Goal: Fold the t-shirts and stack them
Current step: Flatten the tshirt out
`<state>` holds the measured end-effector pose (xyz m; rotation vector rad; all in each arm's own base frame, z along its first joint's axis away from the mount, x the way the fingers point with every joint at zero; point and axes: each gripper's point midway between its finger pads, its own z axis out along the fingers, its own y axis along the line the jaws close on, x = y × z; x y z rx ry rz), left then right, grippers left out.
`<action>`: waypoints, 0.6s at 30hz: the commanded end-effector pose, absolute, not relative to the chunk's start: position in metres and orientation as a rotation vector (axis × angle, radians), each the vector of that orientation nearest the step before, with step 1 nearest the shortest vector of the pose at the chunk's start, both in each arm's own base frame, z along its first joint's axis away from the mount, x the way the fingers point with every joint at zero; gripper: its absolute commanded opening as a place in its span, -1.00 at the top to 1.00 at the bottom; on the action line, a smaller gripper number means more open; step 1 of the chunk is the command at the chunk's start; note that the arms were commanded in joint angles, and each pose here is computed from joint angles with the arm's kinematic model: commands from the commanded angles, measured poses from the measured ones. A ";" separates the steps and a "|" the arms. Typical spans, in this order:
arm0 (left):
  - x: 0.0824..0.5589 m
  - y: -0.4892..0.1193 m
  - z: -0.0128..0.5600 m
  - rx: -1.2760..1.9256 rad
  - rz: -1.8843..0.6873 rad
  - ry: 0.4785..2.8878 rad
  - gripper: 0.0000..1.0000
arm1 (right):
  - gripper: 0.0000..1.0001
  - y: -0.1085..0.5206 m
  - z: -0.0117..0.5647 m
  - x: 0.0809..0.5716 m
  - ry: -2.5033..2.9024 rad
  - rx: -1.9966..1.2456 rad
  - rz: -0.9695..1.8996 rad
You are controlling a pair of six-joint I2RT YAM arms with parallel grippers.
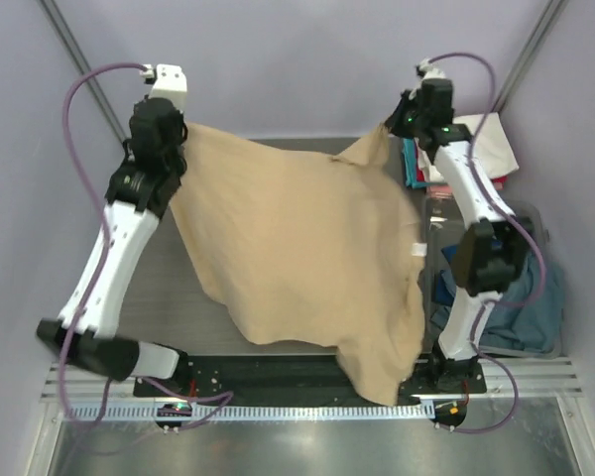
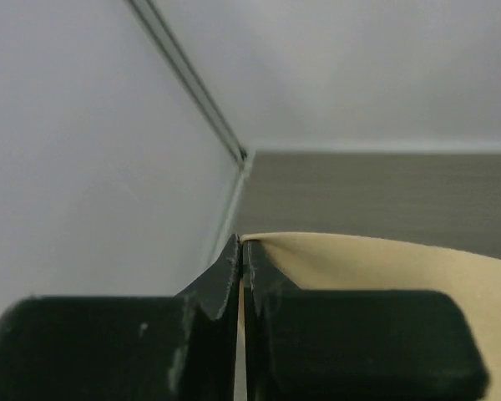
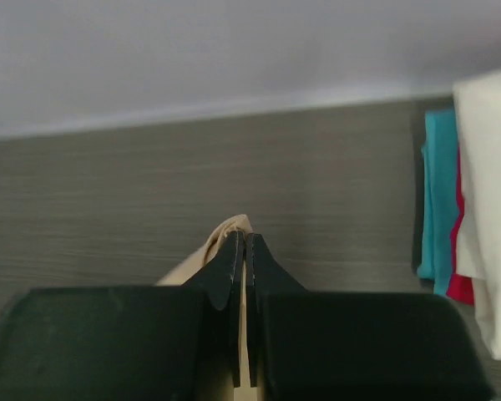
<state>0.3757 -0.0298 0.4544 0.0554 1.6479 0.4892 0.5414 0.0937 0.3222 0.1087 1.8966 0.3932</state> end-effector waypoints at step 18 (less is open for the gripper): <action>0.499 0.105 0.201 -0.682 0.209 2.318 -0.53 | -0.89 0.173 0.225 0.548 2.142 0.084 0.468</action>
